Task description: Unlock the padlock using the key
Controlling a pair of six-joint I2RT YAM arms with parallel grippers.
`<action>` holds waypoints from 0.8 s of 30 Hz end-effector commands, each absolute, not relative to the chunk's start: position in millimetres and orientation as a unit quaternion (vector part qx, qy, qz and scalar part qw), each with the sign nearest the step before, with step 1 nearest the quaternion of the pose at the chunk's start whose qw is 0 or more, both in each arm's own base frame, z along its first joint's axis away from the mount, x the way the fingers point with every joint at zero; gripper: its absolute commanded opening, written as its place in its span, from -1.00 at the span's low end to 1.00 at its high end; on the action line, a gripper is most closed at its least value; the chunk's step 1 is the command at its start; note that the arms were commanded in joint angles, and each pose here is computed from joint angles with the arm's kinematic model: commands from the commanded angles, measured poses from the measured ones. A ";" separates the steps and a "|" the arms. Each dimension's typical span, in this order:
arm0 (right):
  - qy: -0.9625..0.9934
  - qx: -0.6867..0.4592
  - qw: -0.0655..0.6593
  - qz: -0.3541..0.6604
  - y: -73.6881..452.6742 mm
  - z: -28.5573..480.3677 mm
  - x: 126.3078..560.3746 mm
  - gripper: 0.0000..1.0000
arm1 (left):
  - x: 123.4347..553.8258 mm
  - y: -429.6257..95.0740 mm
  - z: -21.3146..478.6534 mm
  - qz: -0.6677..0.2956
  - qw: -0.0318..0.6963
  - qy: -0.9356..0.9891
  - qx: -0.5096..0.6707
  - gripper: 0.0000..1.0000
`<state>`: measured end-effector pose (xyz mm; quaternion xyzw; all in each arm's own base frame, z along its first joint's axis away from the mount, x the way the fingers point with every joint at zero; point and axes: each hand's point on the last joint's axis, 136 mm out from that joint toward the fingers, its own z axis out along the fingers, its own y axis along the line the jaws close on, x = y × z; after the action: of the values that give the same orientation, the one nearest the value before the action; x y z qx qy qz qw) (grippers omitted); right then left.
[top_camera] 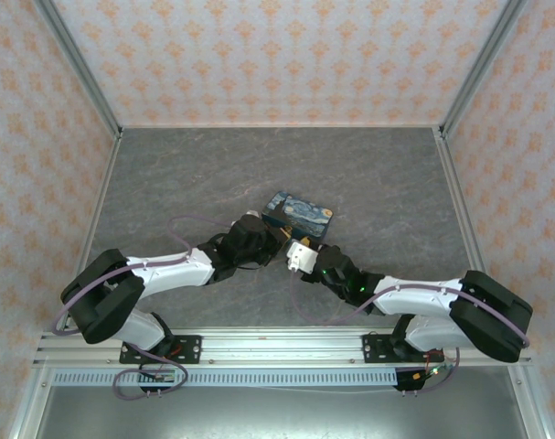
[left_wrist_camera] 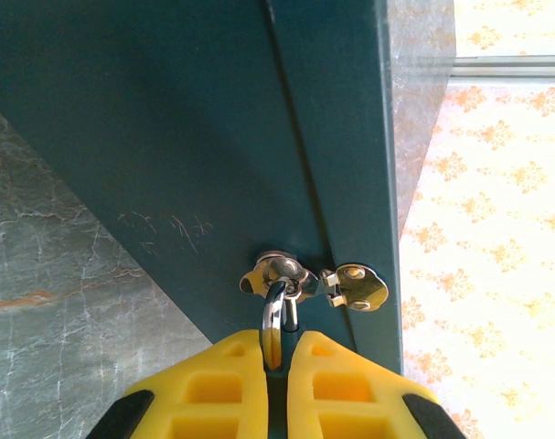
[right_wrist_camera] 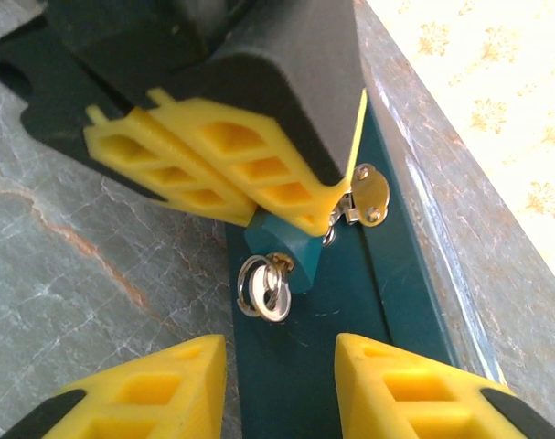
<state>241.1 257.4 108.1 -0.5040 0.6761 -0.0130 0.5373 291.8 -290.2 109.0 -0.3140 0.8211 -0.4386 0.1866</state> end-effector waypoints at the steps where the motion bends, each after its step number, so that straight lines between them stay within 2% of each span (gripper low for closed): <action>1: 0.672 -0.480 0.565 0.006 269.3 129.6 246.7 -0.30 | 300.2 -293.9 128.7 -0.456 0.201 0.809 -0.311 -1.00; 20: 0.677 -0.470 0.566 0.028 278.9 134.0 248.0 -0.70 | 299.8 -295.4 124.2 -0.454 0.195 0.812 -0.311 -1.00; 24: 0.682 -0.459 0.568 0.036 279.3 136.1 248.6 -0.84 | 300.0 -296.7 122.5 -0.455 0.192 0.812 -0.312 -1.00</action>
<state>243.1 268.9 112.7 -0.4875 0.6853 0.0153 0.5408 292.5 -289.9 109.4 -0.3151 0.8205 -0.4388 0.1870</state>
